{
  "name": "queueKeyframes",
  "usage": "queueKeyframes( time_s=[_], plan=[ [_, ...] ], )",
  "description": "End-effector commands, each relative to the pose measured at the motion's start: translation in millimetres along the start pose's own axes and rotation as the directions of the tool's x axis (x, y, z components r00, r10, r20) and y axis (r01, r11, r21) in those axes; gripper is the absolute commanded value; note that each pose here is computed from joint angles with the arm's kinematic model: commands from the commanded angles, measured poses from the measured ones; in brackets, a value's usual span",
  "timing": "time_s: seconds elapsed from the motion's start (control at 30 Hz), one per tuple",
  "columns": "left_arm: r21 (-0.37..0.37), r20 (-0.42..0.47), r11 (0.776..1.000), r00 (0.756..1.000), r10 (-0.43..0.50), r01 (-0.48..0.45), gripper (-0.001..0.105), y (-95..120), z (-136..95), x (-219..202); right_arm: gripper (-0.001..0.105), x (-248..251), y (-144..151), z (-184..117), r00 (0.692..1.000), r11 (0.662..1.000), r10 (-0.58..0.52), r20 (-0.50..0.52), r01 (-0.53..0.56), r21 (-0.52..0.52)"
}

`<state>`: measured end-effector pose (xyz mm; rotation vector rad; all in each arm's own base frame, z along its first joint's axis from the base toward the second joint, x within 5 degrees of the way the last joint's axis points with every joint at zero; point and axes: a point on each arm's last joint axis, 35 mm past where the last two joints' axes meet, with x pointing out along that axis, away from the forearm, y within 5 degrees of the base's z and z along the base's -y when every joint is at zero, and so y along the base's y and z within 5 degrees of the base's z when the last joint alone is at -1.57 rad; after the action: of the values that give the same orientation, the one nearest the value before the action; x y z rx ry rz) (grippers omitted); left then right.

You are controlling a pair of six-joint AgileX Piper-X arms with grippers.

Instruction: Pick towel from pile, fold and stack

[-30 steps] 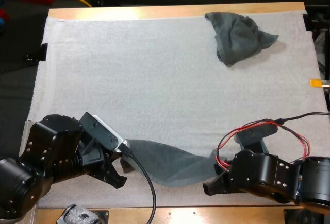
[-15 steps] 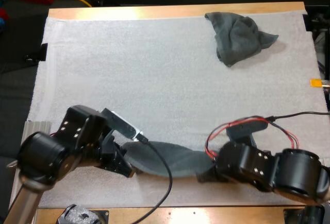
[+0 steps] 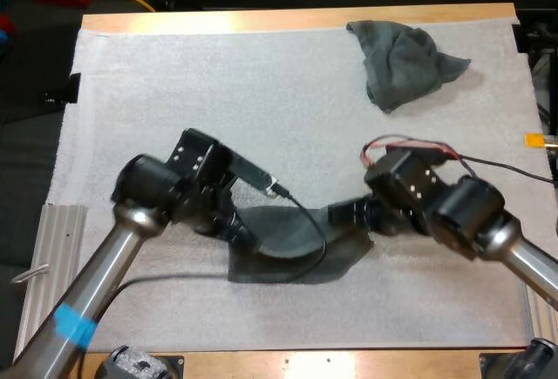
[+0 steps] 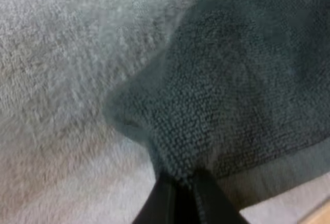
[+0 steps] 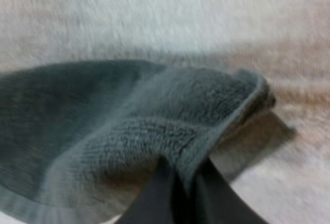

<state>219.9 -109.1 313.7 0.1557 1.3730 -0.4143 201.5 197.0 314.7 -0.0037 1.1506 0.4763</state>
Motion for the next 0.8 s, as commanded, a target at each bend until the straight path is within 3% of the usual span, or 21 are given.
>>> queueKeyframes(
  time_s=[0.0, 0.17, 0.47, 0.63, 0.77],
  plan=[
    [-0.015, 0.011, 1.0, 1.0, 0.015, -0.015, 0.0, 5, 7, 6, 0.001, 4, -4, 7, 0.999, 0.999, 0.047, 0.006, -0.047, 0.011],
    [-0.084, -0.017, 0.996, 1.0, -0.013, 0.011, 0.0, 25, 24, 30, 0.001, 27, -19, 23, 0.994, 0.991, 0.106, -0.011, -0.105, 0.081],
    [-0.238, -0.064, 0.964, 0.989, -0.134, 0.116, 0.0, 68, 41, 70, 0.001, 66, -49, 40, 0.981, 0.954, 0.182, -0.065, -0.16, 0.253],
    [-0.298, -0.04, 0.946, 0.989, -0.144, 0.125, 0.0, 89, 44, 77, 0.001, 85, -59, 49, 0.966, 0.912, 0.254, -0.048, -0.222, 0.344],
    [-0.342, -0.012, 0.926, 0.984, -0.176, 0.162, 0.0, 103, 47, 84, 0.001, 99, -68, 57, 0.955, 0.86, 0.296, -0.02, -0.257, 0.441]
  ],
)
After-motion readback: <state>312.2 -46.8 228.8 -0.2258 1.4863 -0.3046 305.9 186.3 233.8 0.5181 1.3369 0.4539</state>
